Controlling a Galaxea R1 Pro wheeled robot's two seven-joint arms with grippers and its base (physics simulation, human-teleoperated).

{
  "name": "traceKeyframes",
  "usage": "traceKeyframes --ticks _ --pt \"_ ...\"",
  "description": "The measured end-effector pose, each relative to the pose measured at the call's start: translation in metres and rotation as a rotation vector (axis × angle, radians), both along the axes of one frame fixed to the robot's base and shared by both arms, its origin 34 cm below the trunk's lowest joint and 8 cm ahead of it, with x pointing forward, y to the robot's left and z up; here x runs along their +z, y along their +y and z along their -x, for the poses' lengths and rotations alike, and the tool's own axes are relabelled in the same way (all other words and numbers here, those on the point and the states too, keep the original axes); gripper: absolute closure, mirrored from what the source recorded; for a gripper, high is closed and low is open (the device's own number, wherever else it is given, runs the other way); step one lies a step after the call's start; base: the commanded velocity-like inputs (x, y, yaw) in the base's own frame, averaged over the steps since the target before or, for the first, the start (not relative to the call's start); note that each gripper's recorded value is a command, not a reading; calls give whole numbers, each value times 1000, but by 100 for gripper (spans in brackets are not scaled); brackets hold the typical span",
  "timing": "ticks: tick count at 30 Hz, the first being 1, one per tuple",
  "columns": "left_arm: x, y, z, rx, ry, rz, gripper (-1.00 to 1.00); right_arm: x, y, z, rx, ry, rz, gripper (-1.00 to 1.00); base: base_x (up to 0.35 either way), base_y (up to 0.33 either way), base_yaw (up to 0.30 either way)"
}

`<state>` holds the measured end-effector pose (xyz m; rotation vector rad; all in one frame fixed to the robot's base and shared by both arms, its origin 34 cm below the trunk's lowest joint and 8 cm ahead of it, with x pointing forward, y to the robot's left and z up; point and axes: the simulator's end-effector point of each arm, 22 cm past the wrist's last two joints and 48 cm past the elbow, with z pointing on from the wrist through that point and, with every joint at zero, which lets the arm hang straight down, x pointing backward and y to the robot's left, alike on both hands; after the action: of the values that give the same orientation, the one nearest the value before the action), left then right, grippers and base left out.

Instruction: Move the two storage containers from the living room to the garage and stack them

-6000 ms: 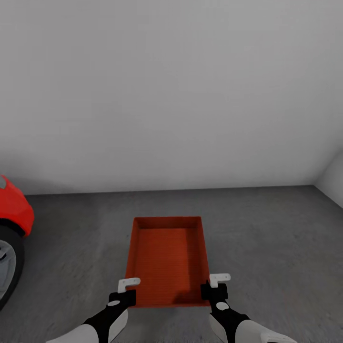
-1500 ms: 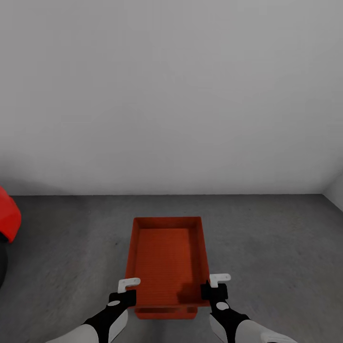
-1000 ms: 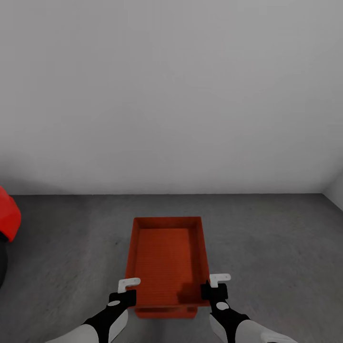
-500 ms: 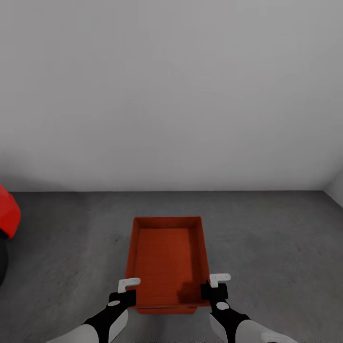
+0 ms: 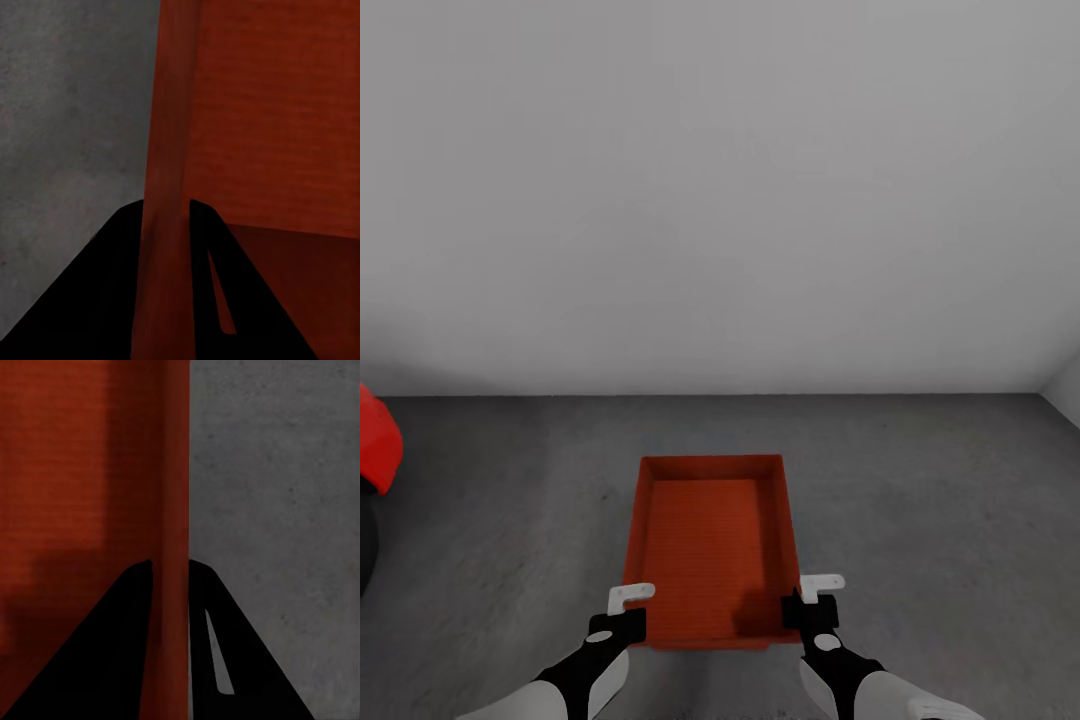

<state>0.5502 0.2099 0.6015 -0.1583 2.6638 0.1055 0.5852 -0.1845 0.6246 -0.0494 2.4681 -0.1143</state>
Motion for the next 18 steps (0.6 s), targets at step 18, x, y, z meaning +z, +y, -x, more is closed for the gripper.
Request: traceKeyframes --ticks 18 --pt "-2 0 2 1 5 1 100 -2 0 2 1 5 0 100 61 0 0"
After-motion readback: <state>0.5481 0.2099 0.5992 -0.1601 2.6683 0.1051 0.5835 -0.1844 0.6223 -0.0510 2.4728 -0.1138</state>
